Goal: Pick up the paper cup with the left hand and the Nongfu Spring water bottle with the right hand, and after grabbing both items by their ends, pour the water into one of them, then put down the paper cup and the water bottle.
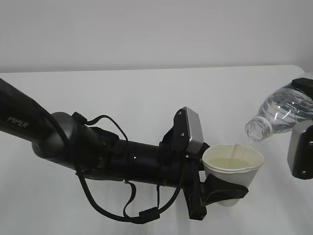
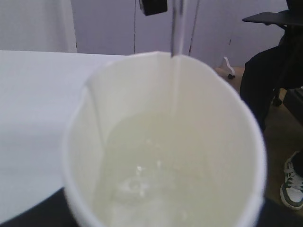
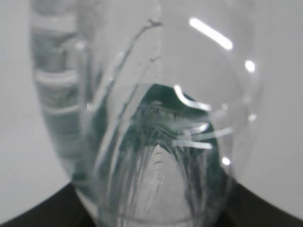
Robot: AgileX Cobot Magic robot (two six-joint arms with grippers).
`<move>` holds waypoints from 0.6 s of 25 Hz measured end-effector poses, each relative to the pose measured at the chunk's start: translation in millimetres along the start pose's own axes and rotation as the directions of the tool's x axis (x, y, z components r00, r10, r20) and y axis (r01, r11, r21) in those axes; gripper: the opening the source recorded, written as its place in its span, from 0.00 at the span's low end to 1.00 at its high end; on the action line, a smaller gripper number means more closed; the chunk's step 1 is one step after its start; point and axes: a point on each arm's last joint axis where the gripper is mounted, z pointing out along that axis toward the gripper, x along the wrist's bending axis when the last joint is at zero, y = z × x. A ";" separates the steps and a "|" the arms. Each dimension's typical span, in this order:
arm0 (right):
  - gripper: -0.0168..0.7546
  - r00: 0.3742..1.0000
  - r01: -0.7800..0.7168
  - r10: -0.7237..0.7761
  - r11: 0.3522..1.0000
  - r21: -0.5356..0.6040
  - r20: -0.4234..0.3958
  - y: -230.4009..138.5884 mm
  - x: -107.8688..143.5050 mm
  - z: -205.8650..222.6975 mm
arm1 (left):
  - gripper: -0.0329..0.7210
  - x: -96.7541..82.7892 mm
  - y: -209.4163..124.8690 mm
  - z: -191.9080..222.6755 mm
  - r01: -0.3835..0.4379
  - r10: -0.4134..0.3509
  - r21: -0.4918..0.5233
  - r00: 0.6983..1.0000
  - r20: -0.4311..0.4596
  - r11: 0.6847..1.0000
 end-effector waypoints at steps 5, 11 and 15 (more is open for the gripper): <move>0.48 1.000 0.000 0.000 1.000 0.000 0.000 0.0 0.0 0.0 | 0.55 0.0 0.0 0.0 0.000 0.000 0.000 1.000 0.000 1.000; 0.48 1.000 0.002 -0.002 1.000 0.000 0.000 0.0 0.0 0.0 | 0.55 0.0 0.0 0.0 0.000 0.000 0.000 1.000 0.000 1.000; 0.48 1.000 0.002 -0.002 1.000 0.000 0.000 0.0 0.0 0.0 | 0.55 0.1 0.1 0.0 0.001 -0.001 -0.001 1.000 -0.001 1.000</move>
